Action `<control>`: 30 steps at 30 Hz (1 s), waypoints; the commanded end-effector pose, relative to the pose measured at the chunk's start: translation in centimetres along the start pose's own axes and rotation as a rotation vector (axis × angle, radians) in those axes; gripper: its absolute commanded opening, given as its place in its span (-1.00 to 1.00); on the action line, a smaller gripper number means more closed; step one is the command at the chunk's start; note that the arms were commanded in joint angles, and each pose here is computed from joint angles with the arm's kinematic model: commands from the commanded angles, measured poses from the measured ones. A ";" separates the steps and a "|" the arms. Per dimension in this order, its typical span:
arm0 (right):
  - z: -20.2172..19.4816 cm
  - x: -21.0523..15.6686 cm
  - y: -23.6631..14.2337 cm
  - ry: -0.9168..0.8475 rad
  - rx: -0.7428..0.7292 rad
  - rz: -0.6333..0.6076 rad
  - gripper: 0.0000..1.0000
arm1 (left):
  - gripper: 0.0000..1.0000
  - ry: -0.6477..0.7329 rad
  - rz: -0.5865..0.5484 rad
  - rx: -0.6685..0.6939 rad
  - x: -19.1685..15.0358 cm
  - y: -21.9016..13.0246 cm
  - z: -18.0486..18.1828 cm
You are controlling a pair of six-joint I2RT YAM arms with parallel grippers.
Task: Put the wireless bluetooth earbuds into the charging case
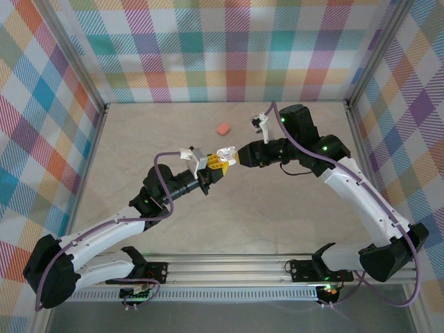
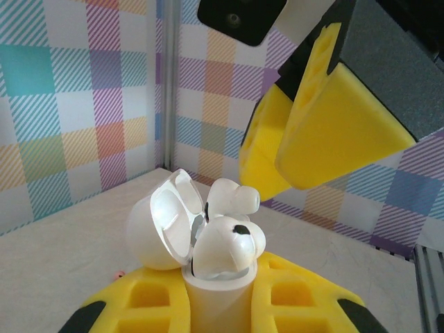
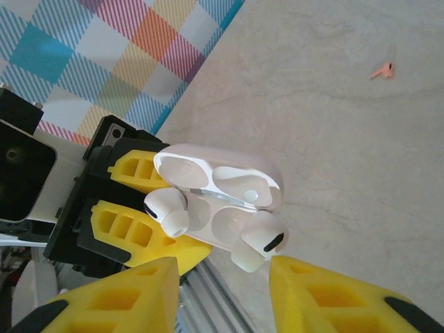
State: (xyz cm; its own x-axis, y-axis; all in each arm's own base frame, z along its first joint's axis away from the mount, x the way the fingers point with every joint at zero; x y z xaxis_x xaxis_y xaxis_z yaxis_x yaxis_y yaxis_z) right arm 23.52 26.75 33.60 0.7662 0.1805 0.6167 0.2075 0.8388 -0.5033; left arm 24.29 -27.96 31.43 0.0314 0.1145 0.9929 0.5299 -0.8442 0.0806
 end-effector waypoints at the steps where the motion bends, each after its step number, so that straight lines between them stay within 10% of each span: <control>1: 1.0 0.1 0.5 0.010 0.059 0.002 -0.25 | -1.00 0.003 -0.076 0.010 2.4 0.0 0.3; 30: 0.8 0.4 3.2 0.026 0.105 0.059 -0.31 | -1.00 -0.005 -0.064 -0.007 2.1 0.2 0.1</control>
State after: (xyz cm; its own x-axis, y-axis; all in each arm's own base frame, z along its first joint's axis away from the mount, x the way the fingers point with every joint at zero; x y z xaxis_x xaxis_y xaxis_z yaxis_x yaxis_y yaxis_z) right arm 23.93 29.18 32.75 0.7910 0.2009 0.5779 0.1265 0.8704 -0.4758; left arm 24.96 -27.90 30.49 0.0621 0.1011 0.9929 0.5481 -0.8349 0.0507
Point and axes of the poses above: each hand's point on the last joint's axis, 136 mm out from that joint toward the fingers, its own y axis out along the fingers, its own z axis along the line the jaws close on, x = y × z, the point moved 1 cm from there along -y, back along the fingers
